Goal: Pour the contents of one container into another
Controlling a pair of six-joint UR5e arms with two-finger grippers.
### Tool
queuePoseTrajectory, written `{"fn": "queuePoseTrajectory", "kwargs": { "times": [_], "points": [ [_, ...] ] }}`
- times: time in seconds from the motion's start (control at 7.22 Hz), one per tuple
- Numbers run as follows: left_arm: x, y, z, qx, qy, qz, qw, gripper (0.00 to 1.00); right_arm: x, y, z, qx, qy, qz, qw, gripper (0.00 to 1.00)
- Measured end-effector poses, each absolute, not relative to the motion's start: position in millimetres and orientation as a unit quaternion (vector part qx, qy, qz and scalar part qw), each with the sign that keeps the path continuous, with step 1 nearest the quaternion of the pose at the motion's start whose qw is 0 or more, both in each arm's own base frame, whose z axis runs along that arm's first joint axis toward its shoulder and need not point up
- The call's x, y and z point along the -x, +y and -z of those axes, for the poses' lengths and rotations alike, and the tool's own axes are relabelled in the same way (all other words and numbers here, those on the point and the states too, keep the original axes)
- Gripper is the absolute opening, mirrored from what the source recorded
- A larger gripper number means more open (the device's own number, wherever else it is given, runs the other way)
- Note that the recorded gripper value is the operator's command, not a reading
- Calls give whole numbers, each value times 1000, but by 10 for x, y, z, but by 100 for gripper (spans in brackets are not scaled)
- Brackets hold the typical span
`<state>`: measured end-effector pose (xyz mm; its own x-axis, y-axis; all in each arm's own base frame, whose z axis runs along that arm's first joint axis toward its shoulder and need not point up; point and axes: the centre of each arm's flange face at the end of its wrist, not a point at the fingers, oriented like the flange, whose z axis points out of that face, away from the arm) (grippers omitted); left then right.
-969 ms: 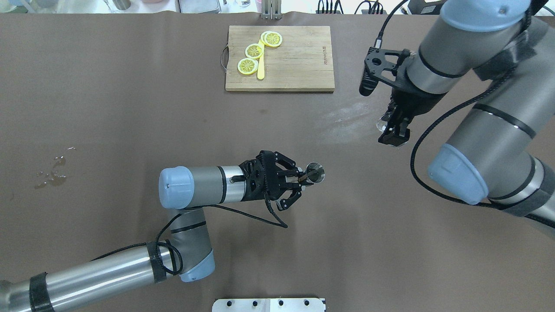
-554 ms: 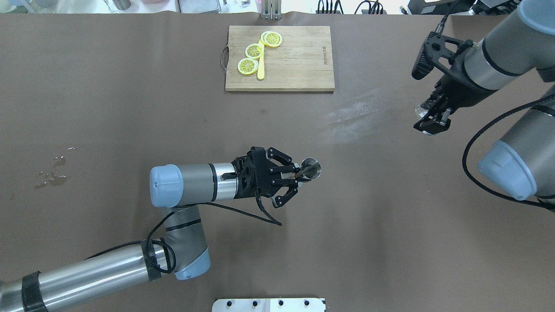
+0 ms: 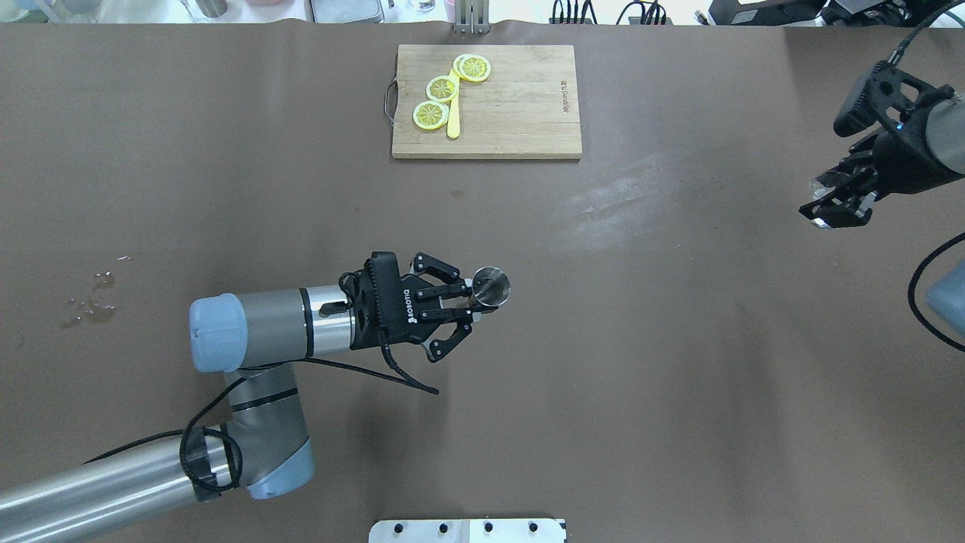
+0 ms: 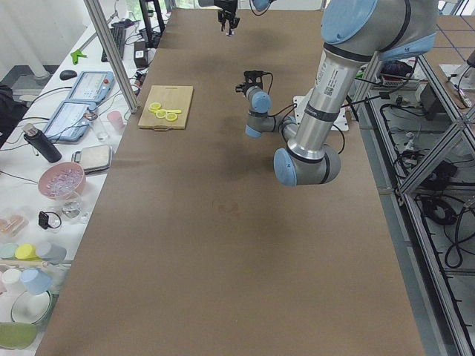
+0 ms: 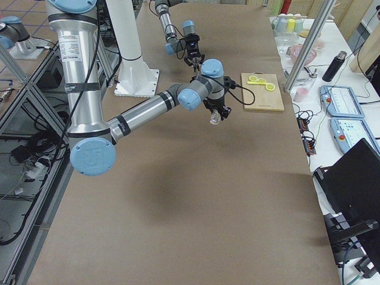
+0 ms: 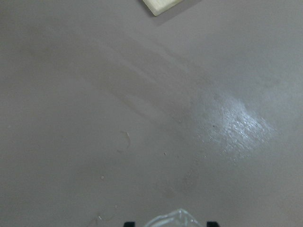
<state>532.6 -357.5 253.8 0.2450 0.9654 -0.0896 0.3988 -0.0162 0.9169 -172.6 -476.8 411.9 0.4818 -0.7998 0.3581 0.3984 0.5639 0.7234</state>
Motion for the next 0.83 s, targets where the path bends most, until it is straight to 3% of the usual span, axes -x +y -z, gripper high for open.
{"fn": "queuePoseTrajectory", "kwargs": {
  "times": [0.83],
  "points": [
    [-3737,-2909,-3633,-639,518,-271,500,0,979,-4625,-5695,-368,-379,264,807,0]
  ]
}}
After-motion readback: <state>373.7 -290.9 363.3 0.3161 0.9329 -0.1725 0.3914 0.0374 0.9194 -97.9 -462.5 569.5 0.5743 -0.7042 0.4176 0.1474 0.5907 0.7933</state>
